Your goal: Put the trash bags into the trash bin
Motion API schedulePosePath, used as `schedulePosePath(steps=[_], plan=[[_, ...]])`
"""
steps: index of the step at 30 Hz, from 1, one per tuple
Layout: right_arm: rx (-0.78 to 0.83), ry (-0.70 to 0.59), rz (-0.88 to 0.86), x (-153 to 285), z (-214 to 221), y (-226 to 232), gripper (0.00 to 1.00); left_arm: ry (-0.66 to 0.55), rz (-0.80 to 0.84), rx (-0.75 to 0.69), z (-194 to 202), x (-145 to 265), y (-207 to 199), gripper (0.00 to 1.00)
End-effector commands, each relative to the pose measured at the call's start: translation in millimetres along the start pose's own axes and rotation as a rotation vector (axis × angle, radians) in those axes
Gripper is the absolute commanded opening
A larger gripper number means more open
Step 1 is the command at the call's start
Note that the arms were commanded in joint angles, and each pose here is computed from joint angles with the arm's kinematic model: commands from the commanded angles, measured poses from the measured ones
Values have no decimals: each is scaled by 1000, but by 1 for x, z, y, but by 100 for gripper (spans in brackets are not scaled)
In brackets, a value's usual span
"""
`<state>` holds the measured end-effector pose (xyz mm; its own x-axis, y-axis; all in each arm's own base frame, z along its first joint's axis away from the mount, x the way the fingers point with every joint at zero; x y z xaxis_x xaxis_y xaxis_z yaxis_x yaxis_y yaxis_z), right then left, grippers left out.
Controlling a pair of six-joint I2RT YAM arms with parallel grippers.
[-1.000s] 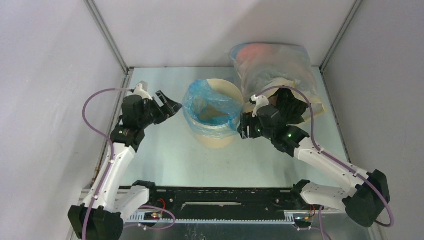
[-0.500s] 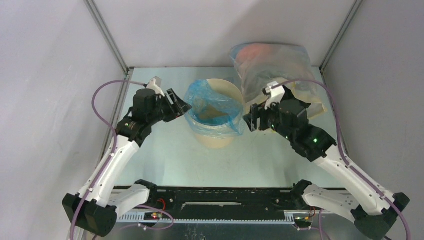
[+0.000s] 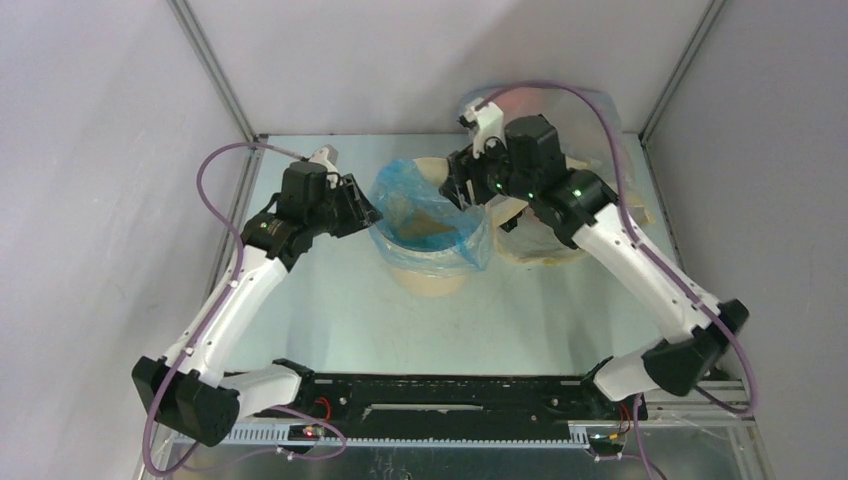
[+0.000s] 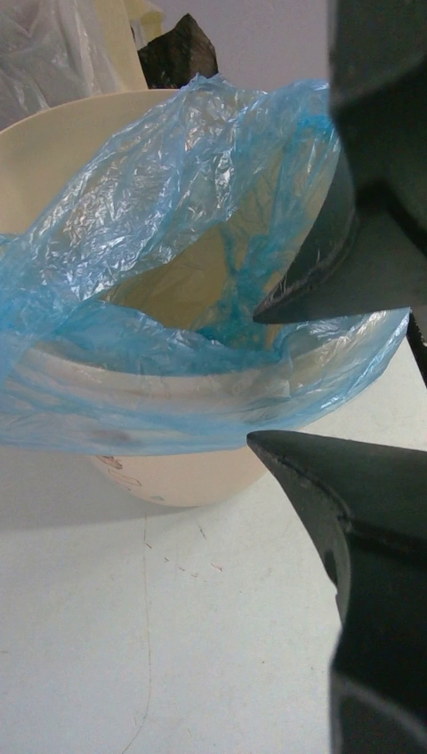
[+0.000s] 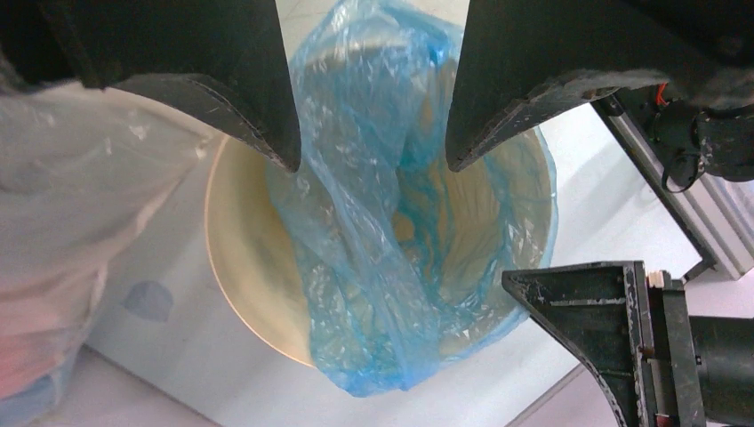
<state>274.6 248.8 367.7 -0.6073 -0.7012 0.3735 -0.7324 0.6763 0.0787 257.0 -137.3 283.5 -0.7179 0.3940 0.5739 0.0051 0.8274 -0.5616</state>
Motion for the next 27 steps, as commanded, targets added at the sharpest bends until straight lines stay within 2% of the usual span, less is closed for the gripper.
schedulePosePath(steps=[1,6,14,17,21,23,27], plan=[[41,31,-90,-20,-12,5,64,-3,11,-41,-7,4,-8,47],[40,109,-120,-55,-9,1,62,18,27,-45,-6,4,-11,46],[47,171,-149,-80,3,-1,56,43,45,-62,-7,5,-16,42],[43,180,-143,-85,5,-5,43,48,41,-70,-7,3,-16,33],[18,170,-139,-84,3,-11,8,64,23,-89,-9,-1,-15,7],[-18,147,-113,-83,-2,-20,3,70,22,-94,-9,-3,-15,0],[-96,114,-53,-78,-8,-45,0,91,30,-99,-9,-4,-17,0]])
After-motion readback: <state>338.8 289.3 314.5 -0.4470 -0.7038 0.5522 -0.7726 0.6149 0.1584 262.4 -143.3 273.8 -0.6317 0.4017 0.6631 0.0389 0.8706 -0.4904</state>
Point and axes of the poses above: each gripper's point midway between its finger pads, its own x axis back along the fingers, its own y axis along the line the jaws close on, z = x × y, the point moved 6 cm from there along x, back along the fingers, and after that the axes turned 3 degrees about x, right-handed, at the moved point
